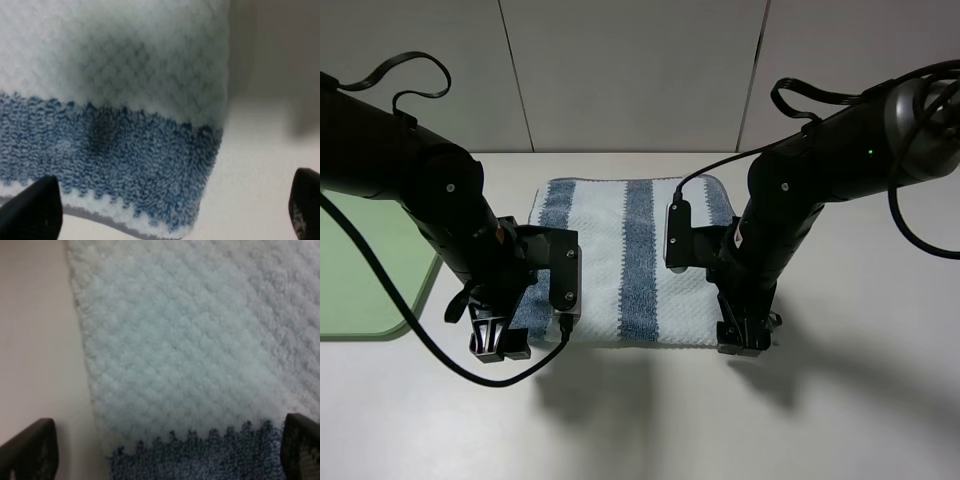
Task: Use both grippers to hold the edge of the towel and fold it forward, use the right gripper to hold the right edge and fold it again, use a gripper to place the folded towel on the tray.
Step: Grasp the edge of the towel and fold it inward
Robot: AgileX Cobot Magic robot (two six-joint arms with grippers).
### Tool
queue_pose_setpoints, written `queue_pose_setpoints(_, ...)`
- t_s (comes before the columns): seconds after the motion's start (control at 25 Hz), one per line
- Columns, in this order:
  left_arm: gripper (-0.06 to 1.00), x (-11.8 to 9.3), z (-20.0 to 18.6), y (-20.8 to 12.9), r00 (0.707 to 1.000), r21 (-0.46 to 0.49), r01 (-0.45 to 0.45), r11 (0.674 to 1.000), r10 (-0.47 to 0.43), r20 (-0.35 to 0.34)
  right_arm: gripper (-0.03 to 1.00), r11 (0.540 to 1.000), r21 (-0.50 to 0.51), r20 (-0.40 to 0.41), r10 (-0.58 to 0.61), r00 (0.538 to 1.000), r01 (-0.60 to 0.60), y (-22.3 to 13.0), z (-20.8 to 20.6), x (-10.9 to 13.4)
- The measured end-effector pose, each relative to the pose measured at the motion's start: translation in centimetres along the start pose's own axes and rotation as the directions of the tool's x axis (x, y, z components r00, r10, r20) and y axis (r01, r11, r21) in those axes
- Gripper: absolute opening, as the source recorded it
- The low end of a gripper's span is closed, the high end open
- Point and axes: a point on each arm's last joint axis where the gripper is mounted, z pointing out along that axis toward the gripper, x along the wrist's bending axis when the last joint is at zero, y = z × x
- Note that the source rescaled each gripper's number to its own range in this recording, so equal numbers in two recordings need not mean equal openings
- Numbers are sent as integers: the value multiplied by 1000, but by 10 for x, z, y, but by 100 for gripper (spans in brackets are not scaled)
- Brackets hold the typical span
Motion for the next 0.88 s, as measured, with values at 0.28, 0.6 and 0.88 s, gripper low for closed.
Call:
queue_pose_setpoints(0.28, 92, -1, 9, -1, 1000, 18, -4, 1000, 4, 23, 100, 1000, -2, 2, 0, 1000, 0, 0, 0, 0)
queue_pose_setpoints(0.6, 92, 0, 20, 1, 1000, 11, -8, 1000, 8, 17, 100, 1000, 8, -10, 1, 1000, -1, -1, 5, 1)
queue_pose_setpoints(0.88, 92, 1, 20, 2, 1000, 0, -21, 1000, 21, 5, 100, 1000, 15, -19, -15, 1000, 15, -2, 13, 3)
